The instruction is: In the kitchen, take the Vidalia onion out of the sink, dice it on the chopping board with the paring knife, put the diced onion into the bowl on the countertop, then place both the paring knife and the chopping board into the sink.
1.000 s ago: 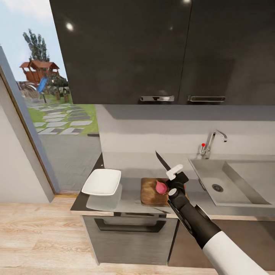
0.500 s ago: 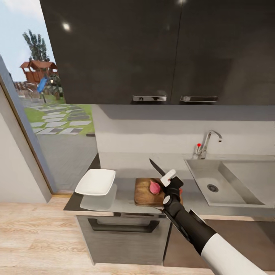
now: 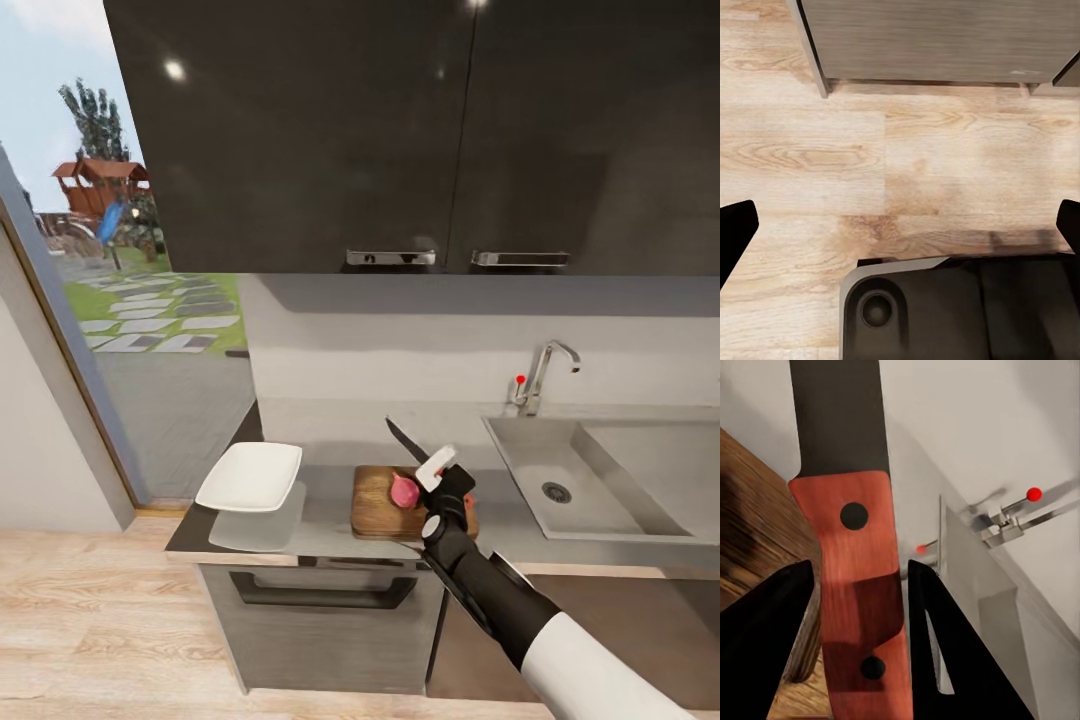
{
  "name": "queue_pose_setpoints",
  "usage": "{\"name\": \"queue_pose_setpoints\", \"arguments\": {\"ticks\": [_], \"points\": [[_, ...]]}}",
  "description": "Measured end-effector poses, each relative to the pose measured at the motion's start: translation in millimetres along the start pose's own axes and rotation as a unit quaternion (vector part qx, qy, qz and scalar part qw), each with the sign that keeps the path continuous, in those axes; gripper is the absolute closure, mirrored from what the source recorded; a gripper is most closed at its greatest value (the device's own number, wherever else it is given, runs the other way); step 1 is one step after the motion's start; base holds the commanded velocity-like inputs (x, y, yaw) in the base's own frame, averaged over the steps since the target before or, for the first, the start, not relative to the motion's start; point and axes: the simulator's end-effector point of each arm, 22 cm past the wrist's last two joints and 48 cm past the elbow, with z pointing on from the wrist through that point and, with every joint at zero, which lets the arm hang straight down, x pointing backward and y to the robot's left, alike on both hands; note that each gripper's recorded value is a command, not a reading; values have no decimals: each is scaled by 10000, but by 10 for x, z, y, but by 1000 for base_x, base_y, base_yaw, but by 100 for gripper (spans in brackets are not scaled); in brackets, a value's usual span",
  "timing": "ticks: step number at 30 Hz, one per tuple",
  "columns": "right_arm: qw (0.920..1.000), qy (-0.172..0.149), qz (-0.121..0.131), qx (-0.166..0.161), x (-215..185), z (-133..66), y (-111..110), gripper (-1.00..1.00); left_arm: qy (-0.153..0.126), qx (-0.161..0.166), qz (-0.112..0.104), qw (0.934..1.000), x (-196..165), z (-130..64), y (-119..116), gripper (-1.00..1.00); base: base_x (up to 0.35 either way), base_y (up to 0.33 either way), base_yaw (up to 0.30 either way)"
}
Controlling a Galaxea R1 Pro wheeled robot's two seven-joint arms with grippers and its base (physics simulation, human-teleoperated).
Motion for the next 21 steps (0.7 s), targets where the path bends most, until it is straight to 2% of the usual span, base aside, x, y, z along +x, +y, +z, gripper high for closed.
{"name": "queue_pose_setpoints", "arguments": {"ticks": [4,8,21], "points": [[9997,-53,-207,-117,-21,-45,178,100,0,0,0,10000,0,0,0,-100,0,0,0],[9993,-86,-317,-165,-31,-68,257,100,0,0,0,10000,0,0,0,-100,0,0,0],[9992,-92,-353,-186,-34,-76,289,100,0,-1,2,10000,0,0,3,-100,0,0,0]]}}
